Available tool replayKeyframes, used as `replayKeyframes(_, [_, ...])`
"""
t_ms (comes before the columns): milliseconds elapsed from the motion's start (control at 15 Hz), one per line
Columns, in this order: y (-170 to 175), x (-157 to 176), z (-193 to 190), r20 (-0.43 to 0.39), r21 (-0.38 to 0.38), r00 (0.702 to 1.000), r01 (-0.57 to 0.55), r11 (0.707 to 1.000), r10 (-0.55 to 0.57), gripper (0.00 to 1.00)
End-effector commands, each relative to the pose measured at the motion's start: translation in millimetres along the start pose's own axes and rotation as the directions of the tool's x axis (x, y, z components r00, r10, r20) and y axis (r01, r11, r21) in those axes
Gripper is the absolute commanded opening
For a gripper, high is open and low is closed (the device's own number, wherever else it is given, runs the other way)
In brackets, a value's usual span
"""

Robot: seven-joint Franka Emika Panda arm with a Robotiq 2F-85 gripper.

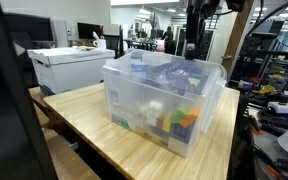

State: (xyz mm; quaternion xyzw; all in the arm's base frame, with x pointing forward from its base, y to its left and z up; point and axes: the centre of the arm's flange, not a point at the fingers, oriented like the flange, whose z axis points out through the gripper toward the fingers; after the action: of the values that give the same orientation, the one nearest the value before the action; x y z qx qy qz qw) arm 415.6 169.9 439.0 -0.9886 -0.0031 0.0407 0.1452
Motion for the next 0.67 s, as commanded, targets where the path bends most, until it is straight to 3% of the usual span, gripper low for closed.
replayKeyframes(0, [2.4,-13.4,15.1,-0.013,0.017,0.999,0.03,0.999,-0.03,0.65])
replayKeyframes(267, [1.1,-15.9,24.8,-0.015,0.014,0.999,0.036,0.999,-0.036,0.84])
replayKeyframes(400, [1.5,-17.2,27.7,-0.023,0.018,0.999,0.041,0.999,-0.04,0.42])
replayKeyframes(600, [3.2,-18.0,29.4,-0.035,0.061,0.998,0.059,0.996,-0.057,0.34])
